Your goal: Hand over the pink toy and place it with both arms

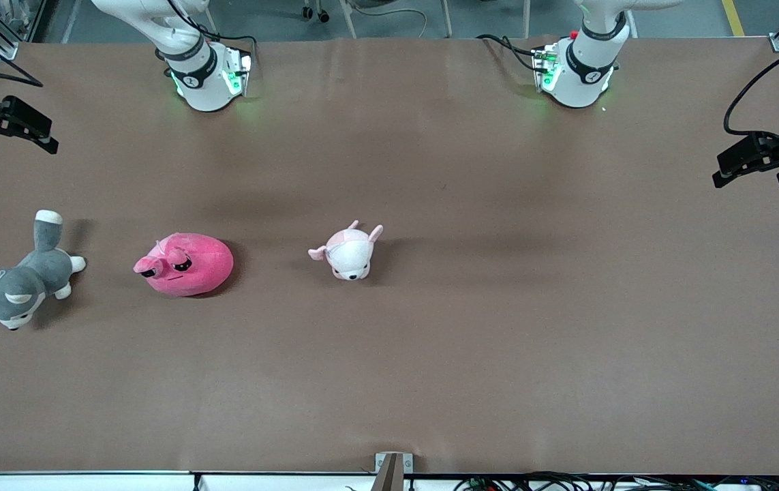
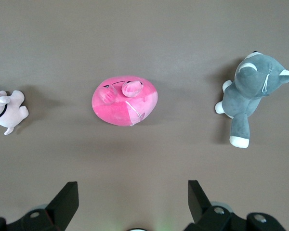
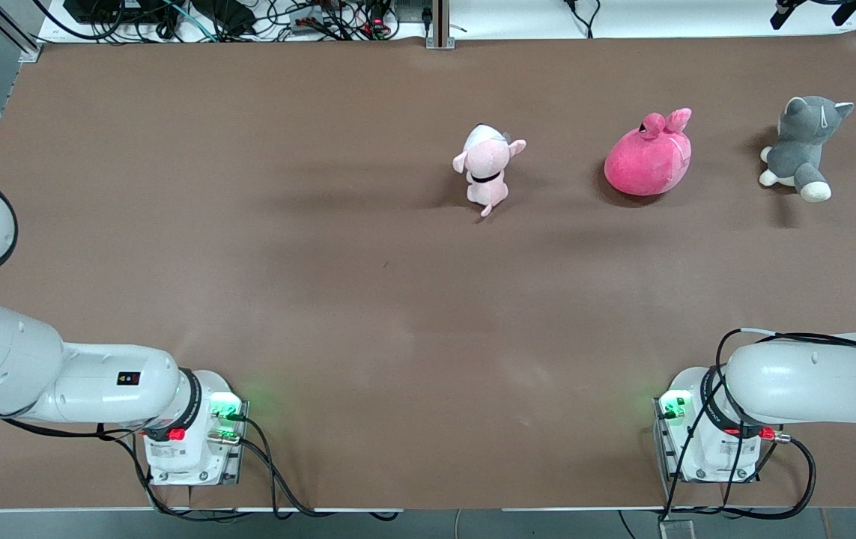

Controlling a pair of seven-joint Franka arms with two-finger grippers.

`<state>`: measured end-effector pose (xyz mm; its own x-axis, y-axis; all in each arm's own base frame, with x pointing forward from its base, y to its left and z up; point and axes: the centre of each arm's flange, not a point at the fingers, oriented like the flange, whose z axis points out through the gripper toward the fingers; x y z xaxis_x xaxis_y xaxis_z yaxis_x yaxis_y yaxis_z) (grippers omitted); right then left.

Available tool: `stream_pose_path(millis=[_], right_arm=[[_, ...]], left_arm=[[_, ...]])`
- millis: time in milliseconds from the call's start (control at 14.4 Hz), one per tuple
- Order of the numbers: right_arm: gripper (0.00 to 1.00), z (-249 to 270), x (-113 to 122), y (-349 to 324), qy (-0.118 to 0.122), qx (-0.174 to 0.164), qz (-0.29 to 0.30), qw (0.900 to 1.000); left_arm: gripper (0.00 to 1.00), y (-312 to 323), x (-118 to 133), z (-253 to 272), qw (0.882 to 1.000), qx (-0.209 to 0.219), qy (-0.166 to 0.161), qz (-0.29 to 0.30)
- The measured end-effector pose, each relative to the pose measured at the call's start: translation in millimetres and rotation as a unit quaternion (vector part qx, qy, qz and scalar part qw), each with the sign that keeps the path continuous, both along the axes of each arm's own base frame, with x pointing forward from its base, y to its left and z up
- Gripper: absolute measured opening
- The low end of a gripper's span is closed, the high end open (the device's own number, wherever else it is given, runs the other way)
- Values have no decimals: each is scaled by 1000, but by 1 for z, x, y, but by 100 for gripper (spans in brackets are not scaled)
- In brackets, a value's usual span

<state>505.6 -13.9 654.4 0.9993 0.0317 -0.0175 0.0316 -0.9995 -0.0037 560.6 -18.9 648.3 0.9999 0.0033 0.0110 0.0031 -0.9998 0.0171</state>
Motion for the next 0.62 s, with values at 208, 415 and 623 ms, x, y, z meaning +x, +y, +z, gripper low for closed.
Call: stream_pose_path(millis=[208, 415, 623], right_arm=[[100, 0, 0, 0, 0, 0, 0, 1000], [100, 0, 0, 0, -1, 0, 0, 1000], [100, 1, 1, 0, -3, 0, 1, 1000]], left_arm=[[100, 0, 0, 0, 1000, 0, 0, 0], [100, 0, 0, 0, 1000, 0, 0, 0], [100, 0, 0, 0, 1000, 0, 0, 0]])
